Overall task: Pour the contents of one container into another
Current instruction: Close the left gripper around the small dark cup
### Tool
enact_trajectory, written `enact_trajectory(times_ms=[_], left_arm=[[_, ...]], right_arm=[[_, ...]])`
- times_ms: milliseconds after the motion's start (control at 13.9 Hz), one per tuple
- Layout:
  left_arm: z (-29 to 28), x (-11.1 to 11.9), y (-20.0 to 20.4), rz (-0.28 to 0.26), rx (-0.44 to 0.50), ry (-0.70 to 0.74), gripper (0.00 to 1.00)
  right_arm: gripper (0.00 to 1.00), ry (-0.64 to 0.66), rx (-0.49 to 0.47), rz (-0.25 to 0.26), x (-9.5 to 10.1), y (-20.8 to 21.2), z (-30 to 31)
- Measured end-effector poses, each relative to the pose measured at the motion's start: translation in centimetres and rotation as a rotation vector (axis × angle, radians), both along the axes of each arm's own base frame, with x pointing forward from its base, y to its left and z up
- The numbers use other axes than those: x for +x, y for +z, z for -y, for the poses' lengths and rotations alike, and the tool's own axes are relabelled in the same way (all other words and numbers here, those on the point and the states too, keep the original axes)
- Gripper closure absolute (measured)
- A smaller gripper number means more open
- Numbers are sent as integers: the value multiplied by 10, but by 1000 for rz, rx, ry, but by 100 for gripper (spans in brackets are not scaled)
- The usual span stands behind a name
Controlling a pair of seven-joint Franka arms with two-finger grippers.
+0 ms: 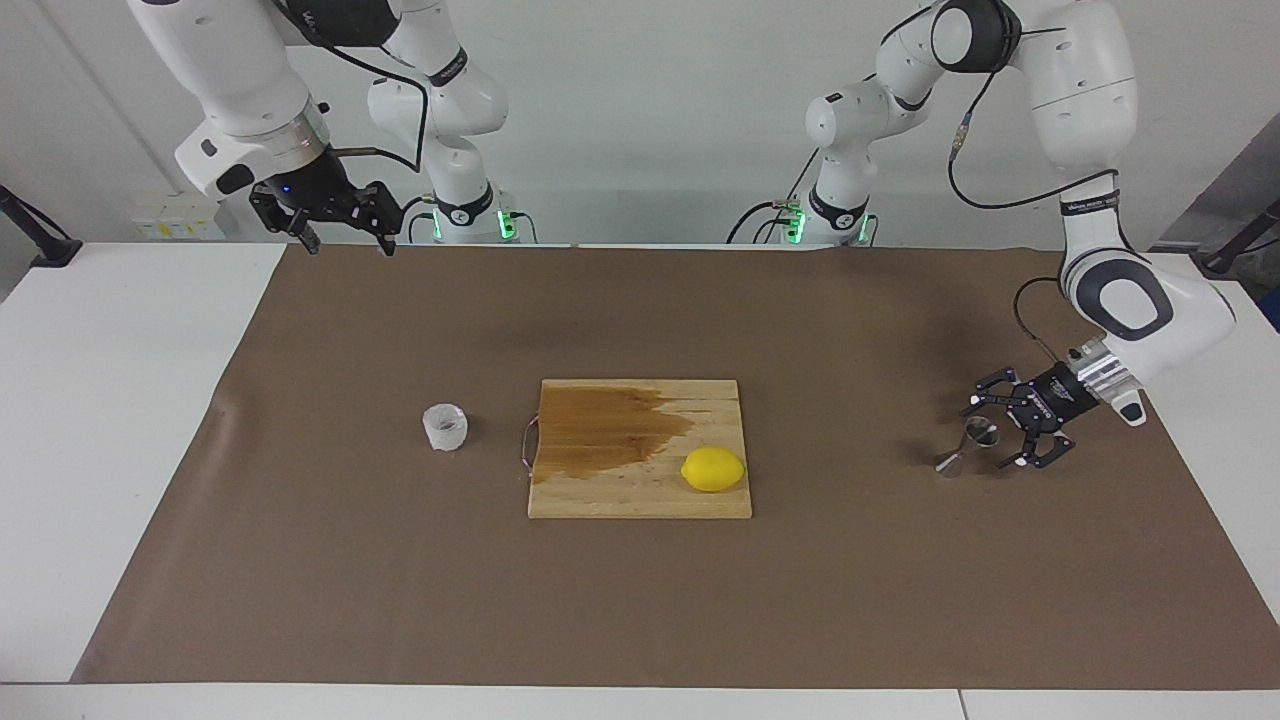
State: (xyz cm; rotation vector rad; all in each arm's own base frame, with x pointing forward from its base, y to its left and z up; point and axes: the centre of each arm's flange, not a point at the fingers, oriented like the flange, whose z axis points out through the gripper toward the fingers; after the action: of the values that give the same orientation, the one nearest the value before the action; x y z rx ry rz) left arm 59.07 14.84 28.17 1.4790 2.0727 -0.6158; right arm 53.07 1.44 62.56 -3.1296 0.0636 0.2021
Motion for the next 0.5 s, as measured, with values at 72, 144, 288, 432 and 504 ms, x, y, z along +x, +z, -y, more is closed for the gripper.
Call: enact_trajectory(times_ms=[72,144,288,432,504], left_arm=[[3,1,-1,3,-4,5,0],[5,2,-1,13,-8,21,0],[14,5,-3,31,-16,49,0],[21,7,-4,47,-32,51,0],[23,7,-4,62,-43,49,0]], right_arm=[[0,0,0,0,0,0,0],[0,0,0,0,0,0,0],[0,0,0,0,0,0,0],[0,0,0,0,0,0,0],[0,0,0,0,0,0,0]])
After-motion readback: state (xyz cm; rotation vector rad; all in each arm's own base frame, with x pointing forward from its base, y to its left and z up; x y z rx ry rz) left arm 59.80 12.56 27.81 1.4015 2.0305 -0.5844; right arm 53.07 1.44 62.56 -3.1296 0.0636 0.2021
